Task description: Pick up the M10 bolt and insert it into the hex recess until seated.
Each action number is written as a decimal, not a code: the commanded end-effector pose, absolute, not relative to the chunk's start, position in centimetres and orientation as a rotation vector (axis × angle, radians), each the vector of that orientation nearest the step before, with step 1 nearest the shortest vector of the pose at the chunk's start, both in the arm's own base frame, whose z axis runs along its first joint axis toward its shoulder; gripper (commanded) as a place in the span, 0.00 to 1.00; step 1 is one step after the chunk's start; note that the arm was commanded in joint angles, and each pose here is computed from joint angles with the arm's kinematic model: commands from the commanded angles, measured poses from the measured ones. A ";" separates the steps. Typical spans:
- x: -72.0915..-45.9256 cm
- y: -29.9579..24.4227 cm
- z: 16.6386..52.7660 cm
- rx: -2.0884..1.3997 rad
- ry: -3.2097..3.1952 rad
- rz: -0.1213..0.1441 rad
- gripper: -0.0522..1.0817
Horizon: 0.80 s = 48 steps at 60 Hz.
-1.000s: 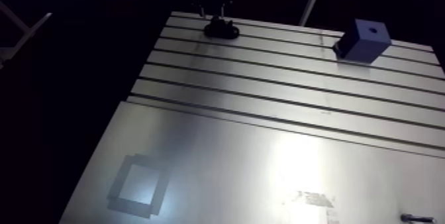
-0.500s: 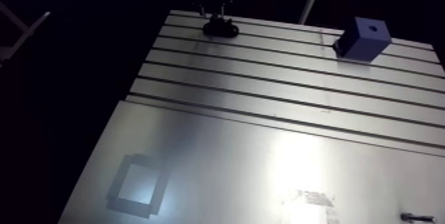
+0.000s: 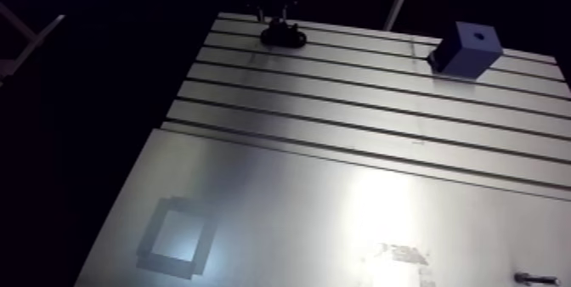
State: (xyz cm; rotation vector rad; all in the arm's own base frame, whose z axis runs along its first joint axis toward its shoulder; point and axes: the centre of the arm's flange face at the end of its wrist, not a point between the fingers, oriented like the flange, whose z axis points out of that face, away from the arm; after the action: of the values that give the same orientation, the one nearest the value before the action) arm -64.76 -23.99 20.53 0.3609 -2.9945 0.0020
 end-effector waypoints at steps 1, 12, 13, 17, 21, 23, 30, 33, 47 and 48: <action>-64.7 -24.1 20.4 0.363 -2.996 0.002 0.49; -64.7 -24.1 20.4 0.363 -2.998 0.000 0.50; -64.7 -24.1 20.4 0.363 -2.998 0.000 0.50; -64.7 -24.1 20.4 0.363 -2.998 0.000 0.51; -64.8 -24.0 20.5 0.361 -2.995 0.000 0.51; -64.8 -24.0 20.5 0.360 -2.995 0.000 0.51; -64.8 -24.0 20.5 0.359 -2.995 0.000 0.51; -64.8 -24.0 20.5 0.360 -2.995 0.000 0.52; -64.8 -24.0 20.5 0.361 -2.996 0.000 0.52; -64.8 -24.0 20.5 0.361 -2.996 0.000 0.52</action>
State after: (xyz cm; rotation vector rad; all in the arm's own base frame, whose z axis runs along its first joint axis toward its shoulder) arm -64.79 -23.99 20.47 0.3602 -2.9954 -0.0002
